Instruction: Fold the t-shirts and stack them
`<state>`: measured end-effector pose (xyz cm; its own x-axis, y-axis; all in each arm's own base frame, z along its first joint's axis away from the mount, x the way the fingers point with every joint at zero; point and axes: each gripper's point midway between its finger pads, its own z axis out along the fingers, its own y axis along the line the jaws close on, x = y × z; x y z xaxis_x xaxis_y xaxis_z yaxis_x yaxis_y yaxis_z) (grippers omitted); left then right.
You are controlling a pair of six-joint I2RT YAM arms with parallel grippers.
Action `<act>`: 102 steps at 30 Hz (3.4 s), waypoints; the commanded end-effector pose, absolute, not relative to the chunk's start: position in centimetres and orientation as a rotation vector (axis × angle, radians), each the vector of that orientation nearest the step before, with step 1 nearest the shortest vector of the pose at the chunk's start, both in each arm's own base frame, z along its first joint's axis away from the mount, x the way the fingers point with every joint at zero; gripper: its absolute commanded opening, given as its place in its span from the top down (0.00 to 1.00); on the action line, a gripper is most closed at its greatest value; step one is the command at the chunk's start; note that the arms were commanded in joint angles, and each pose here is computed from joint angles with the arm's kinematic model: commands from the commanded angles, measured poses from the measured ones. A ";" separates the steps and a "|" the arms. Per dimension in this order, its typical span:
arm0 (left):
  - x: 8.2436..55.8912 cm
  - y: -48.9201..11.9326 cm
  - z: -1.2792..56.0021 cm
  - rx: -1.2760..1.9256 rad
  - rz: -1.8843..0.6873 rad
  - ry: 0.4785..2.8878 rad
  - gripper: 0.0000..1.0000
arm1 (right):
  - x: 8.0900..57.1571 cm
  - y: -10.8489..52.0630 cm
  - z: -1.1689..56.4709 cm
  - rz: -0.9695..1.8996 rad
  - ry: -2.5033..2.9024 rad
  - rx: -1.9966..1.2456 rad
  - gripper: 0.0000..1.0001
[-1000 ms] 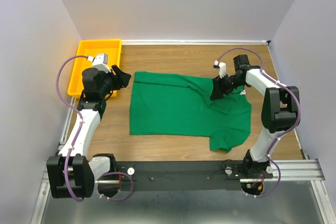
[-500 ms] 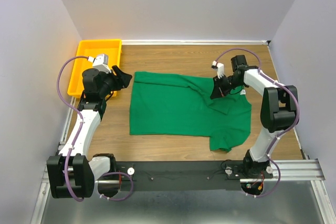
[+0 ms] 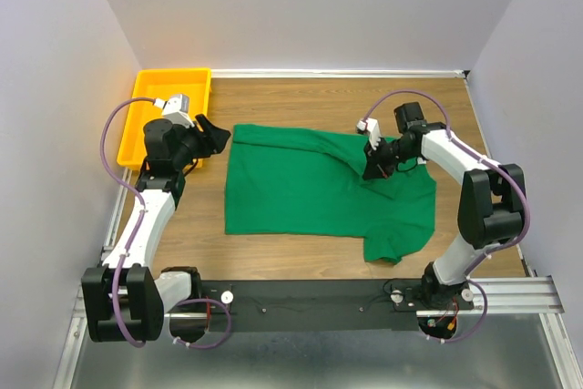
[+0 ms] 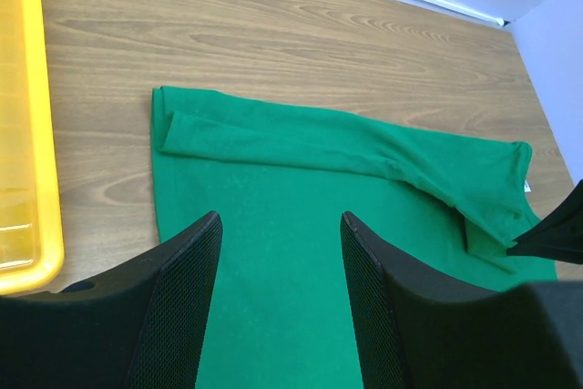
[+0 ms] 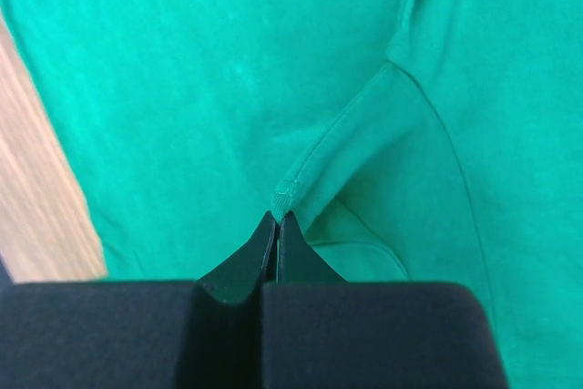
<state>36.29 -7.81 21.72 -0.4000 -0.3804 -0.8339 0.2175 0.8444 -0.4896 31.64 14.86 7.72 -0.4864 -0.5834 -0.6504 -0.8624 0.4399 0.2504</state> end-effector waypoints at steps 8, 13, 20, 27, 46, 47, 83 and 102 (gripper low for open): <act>36.7 -8.4 18.4 -0.174 -0.706 1.960 0.39 | 31.3 12.5 5.8 0.590 2.254 -1.368 0.96; 38.0 -10.0 16.5 -0.183 -0.690 2.034 0.41 | 30.3 12.6 5.3 0.508 2.209 -1.501 0.92; 41.5 -11.1 13.8 -0.254 -0.503 2.183 0.42 | 30.4 13.0 5.3 0.458 2.188 -1.562 0.82; 44.7 -10.1 10.5 -0.231 -0.246 2.293 0.44 | 31.7 14.4 7.6 0.514 2.172 -1.454 0.53; 48.1 -10.2 3.6 -0.159 -0.065 2.534 0.57 | 32.8 14.2 8.9 0.619 2.229 -1.231 0.51; 48.1 -10.1 3.6 -0.153 -0.054 2.536 0.57 | 32.7 14.1 8.9 0.620 2.232 -1.229 0.51; 42.1 -8.6 7.4 -0.165 -0.100 2.387 0.88 | 32.7 13.6 8.0 0.645 2.266 -1.198 0.50; 41.0 -8.0 11.6 -0.121 -0.186 2.249 0.49 | 33.4 13.6 7.8 0.665 2.280 -1.166 0.50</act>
<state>38.59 -7.57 9.65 -0.6775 -0.1510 -0.7198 -0.0674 0.9873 -0.1437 32.95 13.09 7.72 -0.5042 -0.6201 -0.6010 -0.8384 0.5183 0.1685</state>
